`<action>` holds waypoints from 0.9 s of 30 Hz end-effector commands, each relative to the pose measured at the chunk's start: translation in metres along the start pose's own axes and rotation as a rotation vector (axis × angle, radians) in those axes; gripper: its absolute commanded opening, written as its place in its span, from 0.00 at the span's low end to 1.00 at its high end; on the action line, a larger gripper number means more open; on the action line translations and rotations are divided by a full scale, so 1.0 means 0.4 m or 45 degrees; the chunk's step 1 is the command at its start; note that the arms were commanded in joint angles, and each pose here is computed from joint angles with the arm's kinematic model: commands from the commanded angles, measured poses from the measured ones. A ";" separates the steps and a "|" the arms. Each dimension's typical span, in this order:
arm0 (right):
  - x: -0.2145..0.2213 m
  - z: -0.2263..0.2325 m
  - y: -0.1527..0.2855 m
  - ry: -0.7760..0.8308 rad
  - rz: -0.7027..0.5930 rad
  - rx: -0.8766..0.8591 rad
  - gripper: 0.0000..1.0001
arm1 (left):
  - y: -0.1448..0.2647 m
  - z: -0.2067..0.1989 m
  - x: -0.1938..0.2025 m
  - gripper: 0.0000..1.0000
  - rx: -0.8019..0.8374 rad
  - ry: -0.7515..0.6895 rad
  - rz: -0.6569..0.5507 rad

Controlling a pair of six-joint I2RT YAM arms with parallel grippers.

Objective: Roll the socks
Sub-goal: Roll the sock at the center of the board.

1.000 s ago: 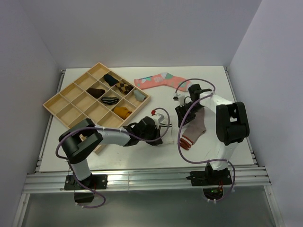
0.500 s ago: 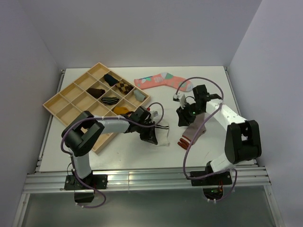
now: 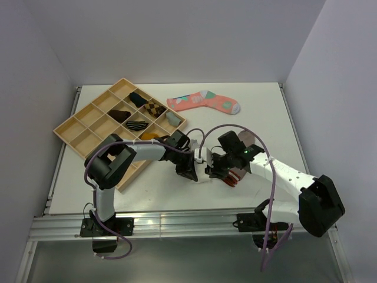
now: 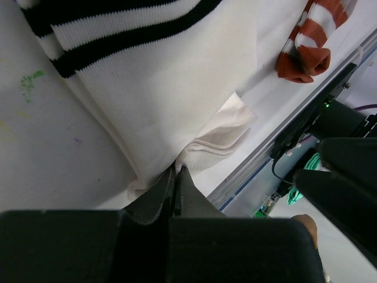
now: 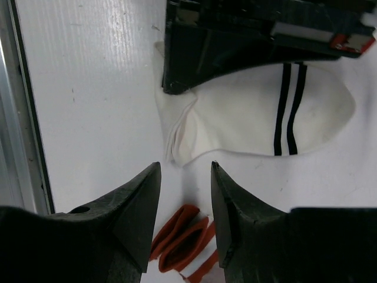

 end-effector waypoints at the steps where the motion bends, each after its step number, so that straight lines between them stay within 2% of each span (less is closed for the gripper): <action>1: -0.009 -0.018 -0.025 0.150 0.015 0.041 0.47 | -0.010 0.019 0.007 0.00 -0.040 0.050 0.026; 14: -0.010 0.011 -0.127 0.386 0.119 0.116 0.47 | -0.019 0.038 0.013 0.00 -0.063 0.053 0.045; 27: -0.009 0.031 -0.185 0.438 0.202 0.103 0.45 | -0.024 0.045 0.019 0.00 -0.058 0.050 0.056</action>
Point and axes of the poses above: each gripper's point midway between its finger pads, its own y axis back along the fingers, its own z axis along the line the jaws close on, x = y × z, the point moved 1 cm from there along y, back along the fingers, and after that the axes turned 9 degrees about y, right-handed, at the moved point
